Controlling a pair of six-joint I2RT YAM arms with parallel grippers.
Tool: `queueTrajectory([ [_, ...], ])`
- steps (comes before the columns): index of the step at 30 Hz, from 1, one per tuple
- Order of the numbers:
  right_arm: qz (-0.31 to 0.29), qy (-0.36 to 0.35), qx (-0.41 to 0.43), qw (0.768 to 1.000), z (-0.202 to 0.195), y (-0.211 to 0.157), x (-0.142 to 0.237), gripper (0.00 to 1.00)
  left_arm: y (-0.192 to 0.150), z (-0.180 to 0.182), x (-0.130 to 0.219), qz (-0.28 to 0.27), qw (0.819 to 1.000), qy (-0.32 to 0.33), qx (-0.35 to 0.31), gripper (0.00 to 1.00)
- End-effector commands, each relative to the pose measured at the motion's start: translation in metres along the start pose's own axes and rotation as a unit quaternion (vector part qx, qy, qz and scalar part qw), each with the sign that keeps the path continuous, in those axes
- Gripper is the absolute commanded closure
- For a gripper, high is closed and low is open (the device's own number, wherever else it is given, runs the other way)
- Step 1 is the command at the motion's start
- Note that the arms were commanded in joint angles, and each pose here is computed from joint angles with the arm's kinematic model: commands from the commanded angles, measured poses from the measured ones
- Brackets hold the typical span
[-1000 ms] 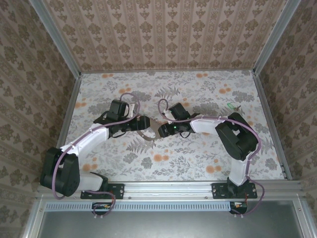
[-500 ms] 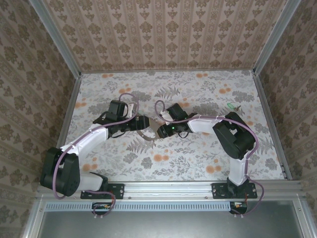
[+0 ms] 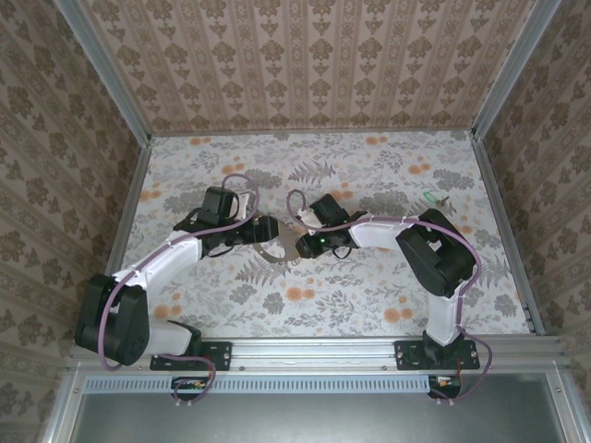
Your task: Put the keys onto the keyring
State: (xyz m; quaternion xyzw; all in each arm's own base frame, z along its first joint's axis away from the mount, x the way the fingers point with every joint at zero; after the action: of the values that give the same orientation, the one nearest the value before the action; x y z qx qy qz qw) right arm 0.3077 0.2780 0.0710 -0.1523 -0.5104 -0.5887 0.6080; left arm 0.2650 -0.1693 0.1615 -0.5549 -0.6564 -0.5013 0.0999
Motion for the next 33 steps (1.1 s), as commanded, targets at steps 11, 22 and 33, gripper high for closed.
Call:
queueTrajectory([
  [11, 0.009, 0.002, 0.030, 1.000, 0.007, -0.011, 0.012, 0.83, -0.002, 0.005, -0.002, 0.004, 1.000, -0.004, 0.019, 0.14],
  [22, 0.014, 0.005, 0.047, 0.999, 0.012, -0.019, 0.016, 0.80, -0.003, 0.004, 0.000, 0.004, 1.000, -0.005, 0.017, 0.14],
  [33, 0.008, 0.005, 0.053, 0.999, 0.012, -0.019, 0.015, 0.83, -0.001, 0.002, 0.003, 0.003, 1.000, -0.006, 0.014, 0.14],
])
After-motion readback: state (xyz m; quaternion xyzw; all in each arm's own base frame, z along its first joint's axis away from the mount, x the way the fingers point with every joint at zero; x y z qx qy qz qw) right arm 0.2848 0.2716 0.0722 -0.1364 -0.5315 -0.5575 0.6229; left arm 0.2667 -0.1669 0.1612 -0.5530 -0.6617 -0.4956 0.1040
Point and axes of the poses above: each hand's point on the last joint's axis, 136 mm out from that joint toward the fingers, its own x axis back along the fingers, its own z axis along the line the jaws close on, y = z × x, the point moved 6 cm from there along x, back along the fingers, and after that the axes turned 11 degrees about -x, right-handed, at the moved point
